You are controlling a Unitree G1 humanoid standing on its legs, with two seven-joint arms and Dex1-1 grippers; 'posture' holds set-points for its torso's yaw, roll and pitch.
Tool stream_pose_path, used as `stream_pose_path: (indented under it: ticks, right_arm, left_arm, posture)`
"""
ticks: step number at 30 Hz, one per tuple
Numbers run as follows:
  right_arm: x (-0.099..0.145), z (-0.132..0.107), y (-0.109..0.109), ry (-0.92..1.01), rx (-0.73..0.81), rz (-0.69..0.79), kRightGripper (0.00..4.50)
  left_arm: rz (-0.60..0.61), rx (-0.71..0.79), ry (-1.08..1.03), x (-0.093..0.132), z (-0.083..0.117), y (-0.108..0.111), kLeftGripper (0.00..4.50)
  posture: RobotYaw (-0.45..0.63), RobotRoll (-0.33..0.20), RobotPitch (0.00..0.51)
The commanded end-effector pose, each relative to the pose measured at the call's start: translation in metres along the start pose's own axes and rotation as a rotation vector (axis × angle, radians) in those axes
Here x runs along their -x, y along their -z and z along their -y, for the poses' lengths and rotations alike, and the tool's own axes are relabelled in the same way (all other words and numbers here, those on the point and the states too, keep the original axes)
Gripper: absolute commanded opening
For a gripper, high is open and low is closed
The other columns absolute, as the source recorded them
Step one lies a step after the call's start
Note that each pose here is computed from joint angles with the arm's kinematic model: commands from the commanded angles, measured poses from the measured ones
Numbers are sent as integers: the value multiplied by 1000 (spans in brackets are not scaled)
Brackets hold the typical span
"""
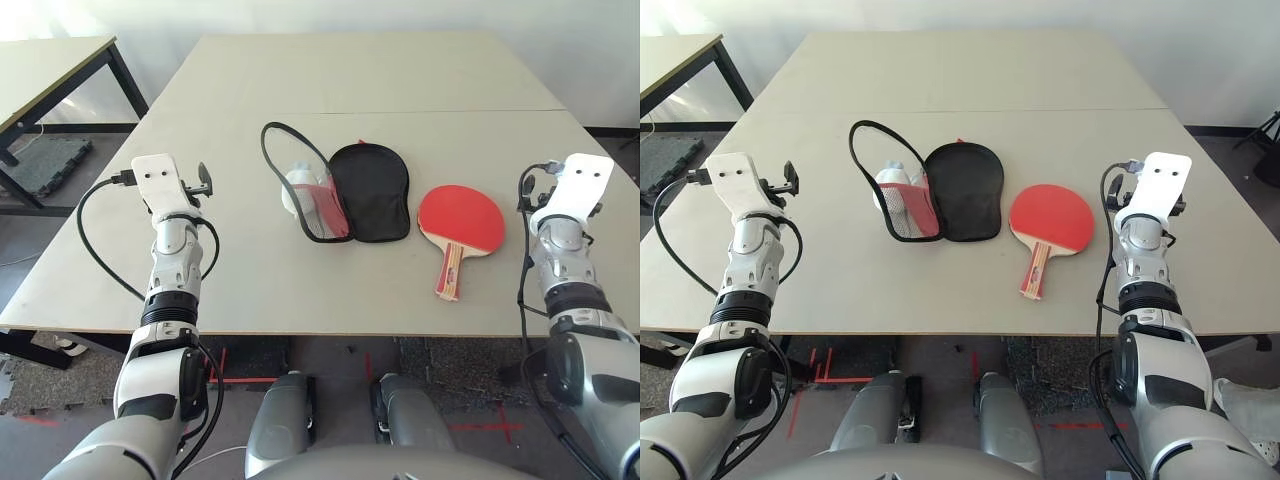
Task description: Store the ping-pong paddle in its case and zip it.
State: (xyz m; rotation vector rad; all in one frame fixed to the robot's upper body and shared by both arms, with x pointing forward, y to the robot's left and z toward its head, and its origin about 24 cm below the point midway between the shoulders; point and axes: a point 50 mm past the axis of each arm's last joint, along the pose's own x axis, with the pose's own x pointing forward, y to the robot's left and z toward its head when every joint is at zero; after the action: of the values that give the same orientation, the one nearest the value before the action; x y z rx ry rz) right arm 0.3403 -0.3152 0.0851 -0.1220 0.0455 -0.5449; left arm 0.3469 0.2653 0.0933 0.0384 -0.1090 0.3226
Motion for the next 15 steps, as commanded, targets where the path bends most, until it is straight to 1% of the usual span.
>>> stream_pose_path:
  ticks: [1,4,7,10,12,13,15]
  right_arm:
    - [-2,11,0,35,-7,-1,4475]
    - [-4,8,-5,19,-26,-2,4475]
    - [-6,0,-19,-30,-78,12,4475]
    - [-7,-7,-32,-55,-127,-37,4475]
    - [-1,-16,-45,-95,-170,-86,4475]
    - [2,-19,-49,-112,-156,-109,4475]
    - [12,-28,-58,-163,-147,-183,4475]
  left_arm:
    - [-3,-11,6,-2,-1,-1,4500]
    - [25,-7,5,-3,-3,-8,4500]
    - [79,1,47,-2,-4,-24,4500]
    - [106,0,124,0,-10,-40,4500]
    - [128,-22,215,2,-15,-54,4500]
    - [130,-21,261,2,-16,-59,4500]
    - [143,-31,408,3,-11,-75,4500]
  posture:
    - [54,0,45]
    - [53,0,42]
    - [56,0,35]
    - [64,0,33]
    - [66,0,33]
    - [67,0,36]
    - [72,0,45]
